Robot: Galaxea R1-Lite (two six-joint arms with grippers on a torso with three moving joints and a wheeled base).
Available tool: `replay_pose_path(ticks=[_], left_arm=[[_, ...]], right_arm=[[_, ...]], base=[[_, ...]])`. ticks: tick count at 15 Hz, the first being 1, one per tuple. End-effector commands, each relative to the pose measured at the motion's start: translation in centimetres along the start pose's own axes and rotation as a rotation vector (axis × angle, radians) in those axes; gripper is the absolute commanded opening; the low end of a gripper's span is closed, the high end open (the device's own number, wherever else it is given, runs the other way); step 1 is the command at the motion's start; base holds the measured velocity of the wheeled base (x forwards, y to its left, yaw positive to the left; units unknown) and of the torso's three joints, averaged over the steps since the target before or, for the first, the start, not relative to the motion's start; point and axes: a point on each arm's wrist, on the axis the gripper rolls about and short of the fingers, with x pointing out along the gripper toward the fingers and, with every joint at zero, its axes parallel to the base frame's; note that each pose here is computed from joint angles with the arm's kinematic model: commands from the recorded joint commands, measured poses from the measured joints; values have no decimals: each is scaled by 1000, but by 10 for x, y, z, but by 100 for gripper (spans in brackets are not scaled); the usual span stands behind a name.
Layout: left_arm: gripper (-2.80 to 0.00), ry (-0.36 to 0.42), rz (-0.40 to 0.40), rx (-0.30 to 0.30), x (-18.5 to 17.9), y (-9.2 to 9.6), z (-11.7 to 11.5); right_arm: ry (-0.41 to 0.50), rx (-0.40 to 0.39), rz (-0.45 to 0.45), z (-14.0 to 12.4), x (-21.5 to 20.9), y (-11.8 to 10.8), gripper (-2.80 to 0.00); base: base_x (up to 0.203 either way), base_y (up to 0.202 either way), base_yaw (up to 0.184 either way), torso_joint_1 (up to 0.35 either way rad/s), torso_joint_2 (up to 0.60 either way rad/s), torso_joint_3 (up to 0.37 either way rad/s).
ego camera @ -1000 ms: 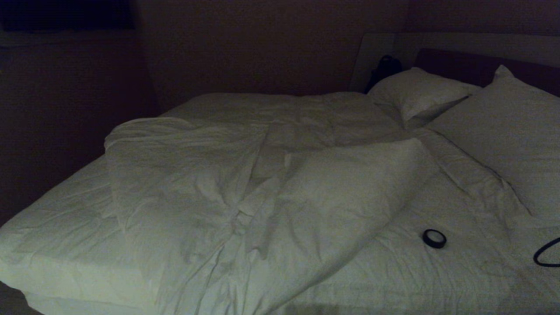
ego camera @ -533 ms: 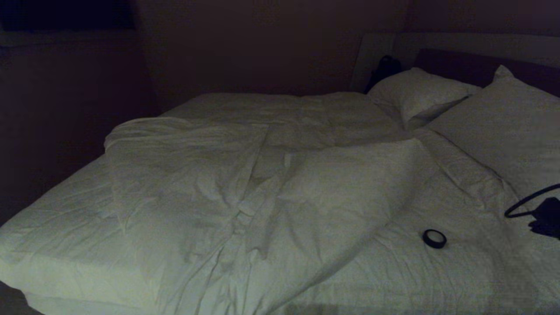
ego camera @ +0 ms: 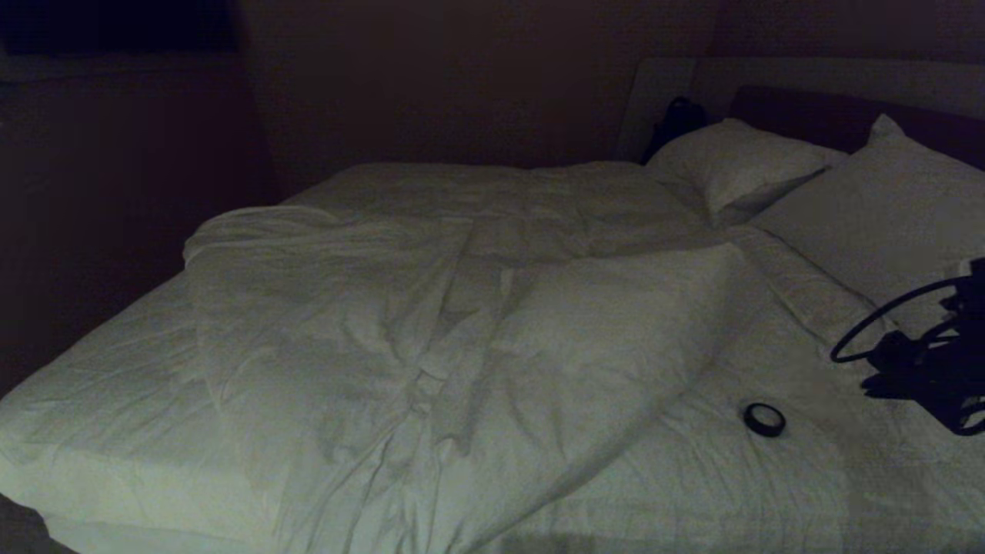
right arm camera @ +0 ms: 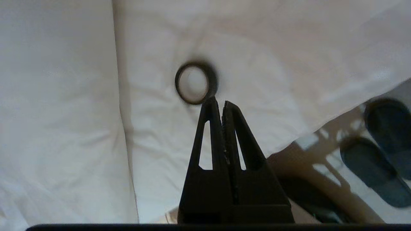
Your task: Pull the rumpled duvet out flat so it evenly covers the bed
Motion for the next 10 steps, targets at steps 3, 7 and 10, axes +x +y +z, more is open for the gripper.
replay_pose_path(ticks=[3,7,10], left_arm=[[-280,1,-1,0,0,0,0],[-280,1,-1,0,0,0,0],[-280,1,-1,0,0,0,0]], right_arm=[[81,-14,-31,0,37,5,-280],[73,-77,-14,-16,25,21,-280],[118,-81,4,-21,38,22,-280]], base=[[0,0,0,0,0,0],[0,0,0,0,0,0],[0,0,0,0,0,0]])
